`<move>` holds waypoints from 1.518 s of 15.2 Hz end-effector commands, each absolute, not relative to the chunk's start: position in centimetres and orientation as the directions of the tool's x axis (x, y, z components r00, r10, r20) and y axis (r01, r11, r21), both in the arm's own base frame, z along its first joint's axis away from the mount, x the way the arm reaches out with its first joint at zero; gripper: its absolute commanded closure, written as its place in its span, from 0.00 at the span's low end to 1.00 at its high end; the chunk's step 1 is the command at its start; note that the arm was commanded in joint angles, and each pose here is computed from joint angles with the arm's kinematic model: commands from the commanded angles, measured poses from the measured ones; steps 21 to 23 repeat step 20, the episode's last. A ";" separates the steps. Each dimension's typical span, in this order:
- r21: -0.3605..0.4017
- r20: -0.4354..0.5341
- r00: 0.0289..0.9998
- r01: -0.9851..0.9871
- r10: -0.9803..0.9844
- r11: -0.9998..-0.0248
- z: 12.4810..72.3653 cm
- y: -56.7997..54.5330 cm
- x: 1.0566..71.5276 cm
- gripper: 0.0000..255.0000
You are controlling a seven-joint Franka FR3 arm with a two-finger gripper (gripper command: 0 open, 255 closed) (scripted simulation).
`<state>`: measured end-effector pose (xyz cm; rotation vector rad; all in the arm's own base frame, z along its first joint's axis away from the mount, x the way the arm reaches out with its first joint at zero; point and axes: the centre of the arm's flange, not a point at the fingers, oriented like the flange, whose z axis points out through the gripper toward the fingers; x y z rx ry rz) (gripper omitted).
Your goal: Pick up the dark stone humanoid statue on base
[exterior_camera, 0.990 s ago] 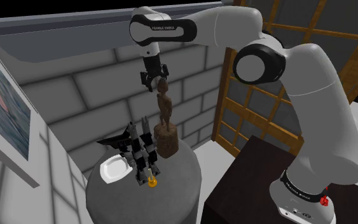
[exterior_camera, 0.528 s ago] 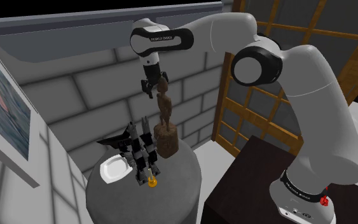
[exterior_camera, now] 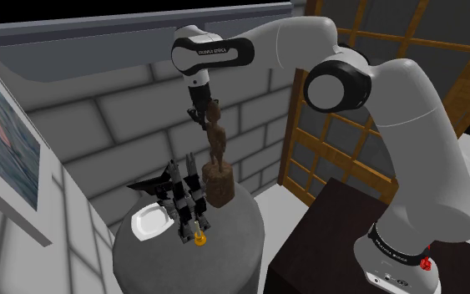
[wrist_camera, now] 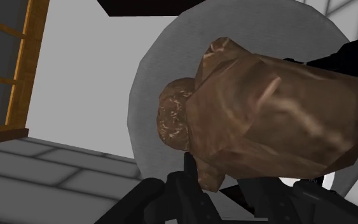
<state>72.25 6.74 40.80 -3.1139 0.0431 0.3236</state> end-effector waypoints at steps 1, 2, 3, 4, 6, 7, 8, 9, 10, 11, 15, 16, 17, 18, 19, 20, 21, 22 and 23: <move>-0.006 -0.207 0.978 -0.029 -0.027 -1.000 40.7 6.7 72.3 1.00; -0.006 -0.207 0.978 -0.029 -0.027 -1.000 40.7 6.7 72.3 1.00; -0.006 -0.207 0.978 -0.029 -0.027 -1.000 40.7 6.7 72.3 1.00; -0.006 -0.207 0.978 -0.029 -0.027 -1.000 41.2 6.7 72.3 1.00; -0.006 -0.207 0.978 -0.029 -0.027 -1.000 42.3 6.7 72.3 1.00; -0.006 -0.207 0.978 -0.029 -0.027 -1.000 42.8 6.7 72.3 1.00; -0.006 -0.207 0.978 -0.029 -0.027 -1.000 43.3 6.7 72.3 1.00; -0.006 -0.207 0.978 -0.029 -0.027 -1.000 43.8 6.7 72.3 1.00; -0.006 -0.207 0.978 -0.029 -0.027 -1.000 44.4 6.7 72.3 1.00; -0.006 -0.207 0.978 -0.029 -0.027 -1.000 44.9 6.7 72.3 1.00; -0.006 -0.207 0.978 -0.029 -0.027 -1.000 47.0 6.7 72.3 1.00; -0.006 -0.207 0.978 -0.029 -0.027 -1.000 47.5 6.7 72.3 1.00; -0.006 -0.207 0.978 -0.029 -0.027 -1.000 48.1 6.7 72.3 1.00; -0.006 -0.207 0.978 -0.029 -0.027 -1.000 48.6 6.7 72.3 1.00; -0.006 -0.207 0.978 -0.029 -0.027 -1.000 48.7 6.7 72.3 1.00; -0.006 -0.207 0.978 -0.029 -0.027 -1.000 48.7 6.7 72.3 1.00; -0.006 -0.207 0.978 -0.029 -0.027 -1.000 48.7 6.7 72.3 1.00; -0.006 -0.207 0.978 -0.029 -0.027 -1.000 48.7 6.7 72.3 1.00; -0.006 -0.207 0.978 -0.029 -0.027 -1.000 48.7 6.7 72.3 1.00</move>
